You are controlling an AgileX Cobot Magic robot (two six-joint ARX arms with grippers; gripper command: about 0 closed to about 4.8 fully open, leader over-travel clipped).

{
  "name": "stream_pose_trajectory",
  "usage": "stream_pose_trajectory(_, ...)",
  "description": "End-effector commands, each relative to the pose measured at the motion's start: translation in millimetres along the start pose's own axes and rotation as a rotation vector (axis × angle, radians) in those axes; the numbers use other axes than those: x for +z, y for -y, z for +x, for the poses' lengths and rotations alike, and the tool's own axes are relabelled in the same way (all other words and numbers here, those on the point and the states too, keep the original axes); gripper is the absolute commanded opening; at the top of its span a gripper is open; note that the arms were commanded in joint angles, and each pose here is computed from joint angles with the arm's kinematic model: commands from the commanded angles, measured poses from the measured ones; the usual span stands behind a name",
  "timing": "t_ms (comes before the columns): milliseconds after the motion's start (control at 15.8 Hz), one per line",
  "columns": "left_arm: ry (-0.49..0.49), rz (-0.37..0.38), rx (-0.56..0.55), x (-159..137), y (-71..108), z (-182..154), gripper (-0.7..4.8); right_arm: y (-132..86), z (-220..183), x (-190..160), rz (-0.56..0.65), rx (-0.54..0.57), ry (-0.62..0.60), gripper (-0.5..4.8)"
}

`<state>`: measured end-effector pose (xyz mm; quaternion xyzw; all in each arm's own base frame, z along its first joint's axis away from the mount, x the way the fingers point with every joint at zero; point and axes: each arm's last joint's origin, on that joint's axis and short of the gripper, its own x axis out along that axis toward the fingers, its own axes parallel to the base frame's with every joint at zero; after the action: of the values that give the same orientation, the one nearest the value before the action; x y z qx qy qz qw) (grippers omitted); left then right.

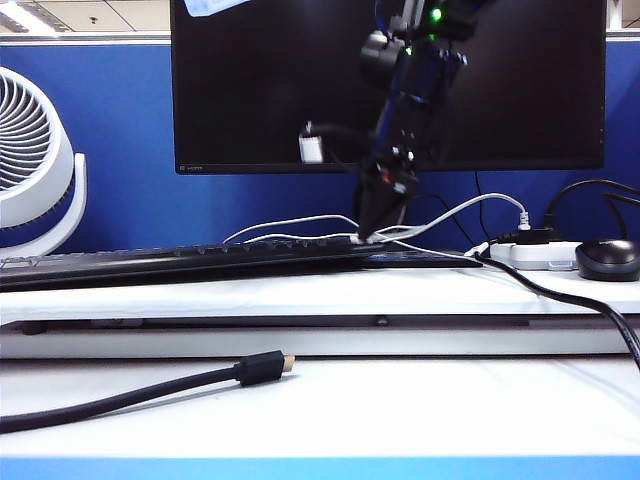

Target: Pick up the Type-C charging cable and the charging base, insert one end of the Type-C charger into the corresponding slot on the base, and finally place the plugged-in charger back on the table.

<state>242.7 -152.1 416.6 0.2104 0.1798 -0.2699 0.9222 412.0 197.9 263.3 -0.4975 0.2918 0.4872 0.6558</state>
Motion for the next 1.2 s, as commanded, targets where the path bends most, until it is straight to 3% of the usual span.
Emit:
stream_pose_trajectory(63, 0.034, -0.003, 0.008, 4, -1.0, -4, 0.84, 7, -18, 7, -0.008, -0.064, 0.015, 0.28)
stream_pose_trajectory(190, 0.033, -0.003, 0.008, 4, -1.0, -4, 0.84, 8, -35, 10, -0.011, -0.107, 0.013, 0.03)
stream_pose_trajectory(697, 0.028, 0.0, 0.006, 4, -0.9, -4, 0.84, 6, -123, 19, -0.012, -0.391, -0.052, 0.03)
stream_pose_trajectory(950, 0.029, 0.001, 0.005, 4, -0.7, -4, 0.84, 2, -153, 19, -0.007, -0.467, -0.032, 0.03)
stream_pose_trajectory(1203, 0.036, 0.0, 0.008, 4, -0.9, -4, 0.84, -3, -163, 24, -0.021, -0.468, 0.012, 0.03)
